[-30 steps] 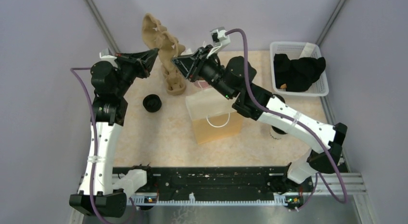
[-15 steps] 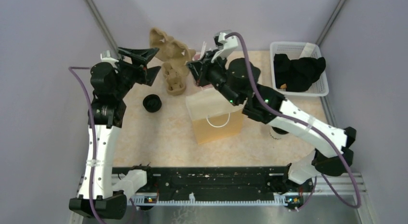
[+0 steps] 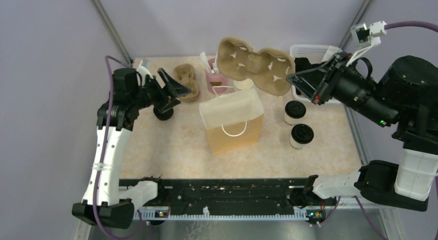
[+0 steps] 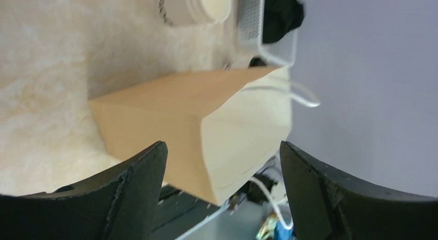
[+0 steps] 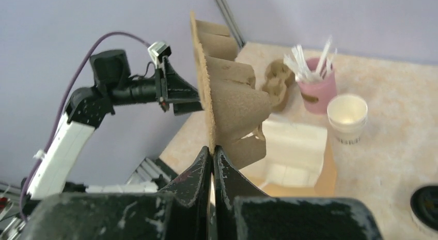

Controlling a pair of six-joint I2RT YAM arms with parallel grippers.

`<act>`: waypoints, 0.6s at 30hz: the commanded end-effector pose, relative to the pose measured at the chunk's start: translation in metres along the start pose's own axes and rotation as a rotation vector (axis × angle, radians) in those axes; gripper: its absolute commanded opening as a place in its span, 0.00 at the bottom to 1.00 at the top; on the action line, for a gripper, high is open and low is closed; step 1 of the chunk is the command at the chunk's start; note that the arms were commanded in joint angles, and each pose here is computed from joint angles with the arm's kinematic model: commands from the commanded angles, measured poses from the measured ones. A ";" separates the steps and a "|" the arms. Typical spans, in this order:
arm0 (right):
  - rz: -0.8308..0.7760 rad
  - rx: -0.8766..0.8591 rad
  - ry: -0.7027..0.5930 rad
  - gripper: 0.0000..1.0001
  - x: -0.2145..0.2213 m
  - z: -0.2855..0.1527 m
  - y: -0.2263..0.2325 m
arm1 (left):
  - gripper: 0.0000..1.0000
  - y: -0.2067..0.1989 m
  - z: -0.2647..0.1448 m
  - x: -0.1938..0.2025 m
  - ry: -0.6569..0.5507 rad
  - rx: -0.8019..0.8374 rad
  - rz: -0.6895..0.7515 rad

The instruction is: Pack the takeout coffee

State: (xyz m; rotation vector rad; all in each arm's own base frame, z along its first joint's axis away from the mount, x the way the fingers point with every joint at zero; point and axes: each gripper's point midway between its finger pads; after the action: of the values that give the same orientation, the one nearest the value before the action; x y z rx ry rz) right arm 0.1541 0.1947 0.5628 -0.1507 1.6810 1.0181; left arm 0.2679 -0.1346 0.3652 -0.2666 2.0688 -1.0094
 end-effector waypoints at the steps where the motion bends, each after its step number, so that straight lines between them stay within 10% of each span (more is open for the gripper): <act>1: 0.034 0.244 0.282 0.00 0.065 -0.014 -0.046 | 0.86 0.011 0.009 0.052 0.234 -0.034 0.109; 18: 0.074 0.352 0.506 0.00 0.130 0.008 -0.070 | 0.38 0.011 0.055 0.096 0.375 -0.150 0.192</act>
State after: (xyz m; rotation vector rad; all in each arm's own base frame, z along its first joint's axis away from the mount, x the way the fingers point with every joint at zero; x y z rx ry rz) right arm 0.1451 0.1986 0.4257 -0.1209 2.2548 0.7551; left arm 0.2372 -0.1995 0.2663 0.0025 2.5356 -0.8676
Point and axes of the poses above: each gripper's point midway between its finger pads, its own z axis out along the fingers, its own y axis along the line the jaws close on, x = y × z, and after that the axes turned 9 degrees about z, right-handed
